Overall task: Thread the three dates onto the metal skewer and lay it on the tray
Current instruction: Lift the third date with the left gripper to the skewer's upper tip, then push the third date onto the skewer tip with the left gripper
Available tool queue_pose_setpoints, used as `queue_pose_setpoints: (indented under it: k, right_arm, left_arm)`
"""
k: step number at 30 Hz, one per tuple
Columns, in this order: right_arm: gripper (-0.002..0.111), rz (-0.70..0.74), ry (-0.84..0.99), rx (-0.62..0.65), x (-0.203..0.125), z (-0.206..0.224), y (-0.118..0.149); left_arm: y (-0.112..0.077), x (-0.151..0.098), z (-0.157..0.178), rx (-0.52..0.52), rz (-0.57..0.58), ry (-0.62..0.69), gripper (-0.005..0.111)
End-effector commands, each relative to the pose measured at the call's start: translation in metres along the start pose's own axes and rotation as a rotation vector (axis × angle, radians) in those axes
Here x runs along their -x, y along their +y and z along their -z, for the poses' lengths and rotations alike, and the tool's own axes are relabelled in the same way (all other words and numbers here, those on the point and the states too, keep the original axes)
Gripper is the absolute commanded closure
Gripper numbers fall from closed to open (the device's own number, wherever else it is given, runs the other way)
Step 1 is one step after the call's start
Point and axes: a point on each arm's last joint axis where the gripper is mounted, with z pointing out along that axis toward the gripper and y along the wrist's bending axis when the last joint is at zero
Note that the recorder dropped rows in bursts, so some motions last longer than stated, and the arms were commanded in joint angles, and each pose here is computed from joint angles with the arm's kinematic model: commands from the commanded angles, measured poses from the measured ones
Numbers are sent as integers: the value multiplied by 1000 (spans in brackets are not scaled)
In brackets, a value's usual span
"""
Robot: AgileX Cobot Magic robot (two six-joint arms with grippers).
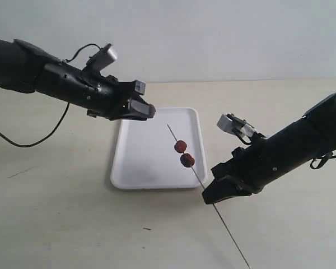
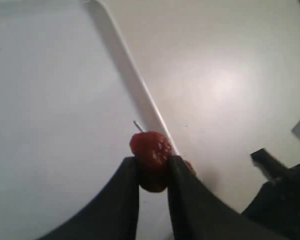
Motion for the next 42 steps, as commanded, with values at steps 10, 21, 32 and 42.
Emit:
queue_pose_setpoints:
  k: [10,21,32,42]
  right_arm:
    - [108,121,-29,183,1,2,16]
    - [108,149,-44,211,2,3,19]
    - [108,159,-55,215,2,3,19]
    - [108,157,-61,217,3,3,19]
  left_arm:
    - [15,10,32,-165,80,-50,87]
    - [11,7,32,-203,73,-18,87]
    - [12,7,32,-201,71,-15,87]
    - [12,6,32,-199,65,-9,87]
